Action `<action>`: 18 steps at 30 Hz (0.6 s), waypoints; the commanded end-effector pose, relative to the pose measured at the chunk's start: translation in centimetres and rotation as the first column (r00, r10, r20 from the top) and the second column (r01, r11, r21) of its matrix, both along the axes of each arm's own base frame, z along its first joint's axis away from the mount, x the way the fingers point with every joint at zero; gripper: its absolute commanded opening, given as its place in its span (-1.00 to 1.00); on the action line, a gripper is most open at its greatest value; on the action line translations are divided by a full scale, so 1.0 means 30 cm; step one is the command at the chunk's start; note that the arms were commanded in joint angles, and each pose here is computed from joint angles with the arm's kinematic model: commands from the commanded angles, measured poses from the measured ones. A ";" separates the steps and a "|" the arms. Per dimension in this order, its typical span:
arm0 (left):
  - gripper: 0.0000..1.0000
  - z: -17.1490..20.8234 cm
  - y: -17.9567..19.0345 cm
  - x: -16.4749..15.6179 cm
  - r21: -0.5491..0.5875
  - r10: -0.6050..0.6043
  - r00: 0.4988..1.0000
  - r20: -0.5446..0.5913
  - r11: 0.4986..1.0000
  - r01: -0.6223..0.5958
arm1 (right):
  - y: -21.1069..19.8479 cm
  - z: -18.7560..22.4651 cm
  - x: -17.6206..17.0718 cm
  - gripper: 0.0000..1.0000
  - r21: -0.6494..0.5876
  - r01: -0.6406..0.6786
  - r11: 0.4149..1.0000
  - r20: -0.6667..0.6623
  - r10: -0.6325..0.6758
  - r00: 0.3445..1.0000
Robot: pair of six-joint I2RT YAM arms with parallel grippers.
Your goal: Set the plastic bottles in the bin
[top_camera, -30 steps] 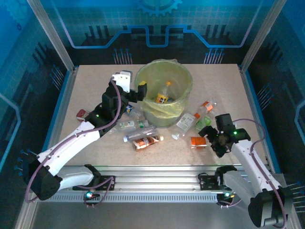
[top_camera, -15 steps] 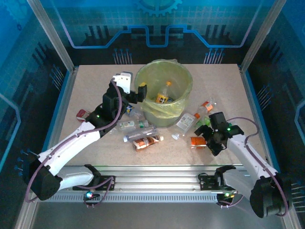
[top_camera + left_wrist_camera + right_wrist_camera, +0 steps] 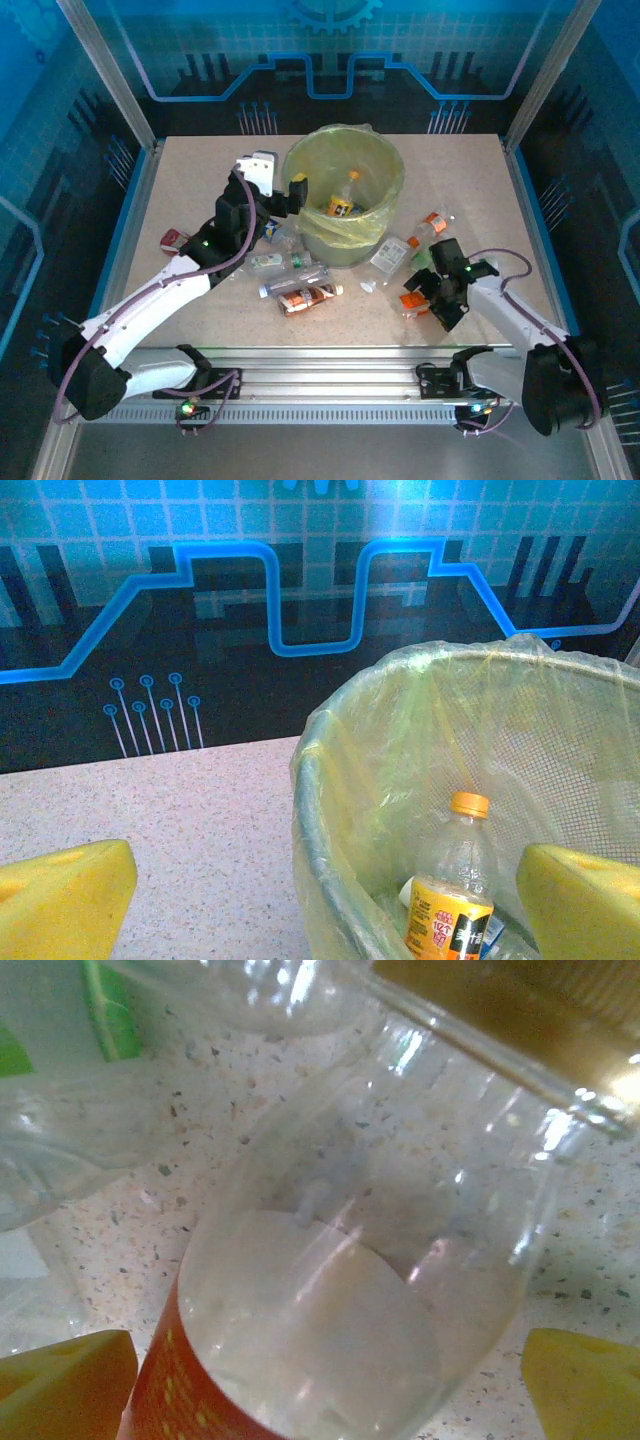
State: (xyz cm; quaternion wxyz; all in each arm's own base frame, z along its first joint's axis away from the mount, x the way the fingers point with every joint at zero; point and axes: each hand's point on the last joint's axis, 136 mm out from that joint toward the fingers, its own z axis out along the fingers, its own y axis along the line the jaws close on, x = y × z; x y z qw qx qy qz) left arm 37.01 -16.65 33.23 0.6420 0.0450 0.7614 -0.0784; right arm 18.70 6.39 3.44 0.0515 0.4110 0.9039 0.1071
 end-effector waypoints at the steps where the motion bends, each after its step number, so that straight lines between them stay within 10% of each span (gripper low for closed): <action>1: 0.98 0.010 0.034 -0.004 -0.001 0.032 0.999 0.017 0.999 -0.032 | 0.001 -0.022 0.007 0.96 -0.025 -0.010 1.000 -0.001 0.010 1.000; 18: 0.98 0.002 0.057 0.000 -0.013 0.051 0.999 0.010 0.999 -0.051 | 0.008 -0.041 -0.013 0.32 -0.070 -0.060 0.996 -0.046 0.057 0.997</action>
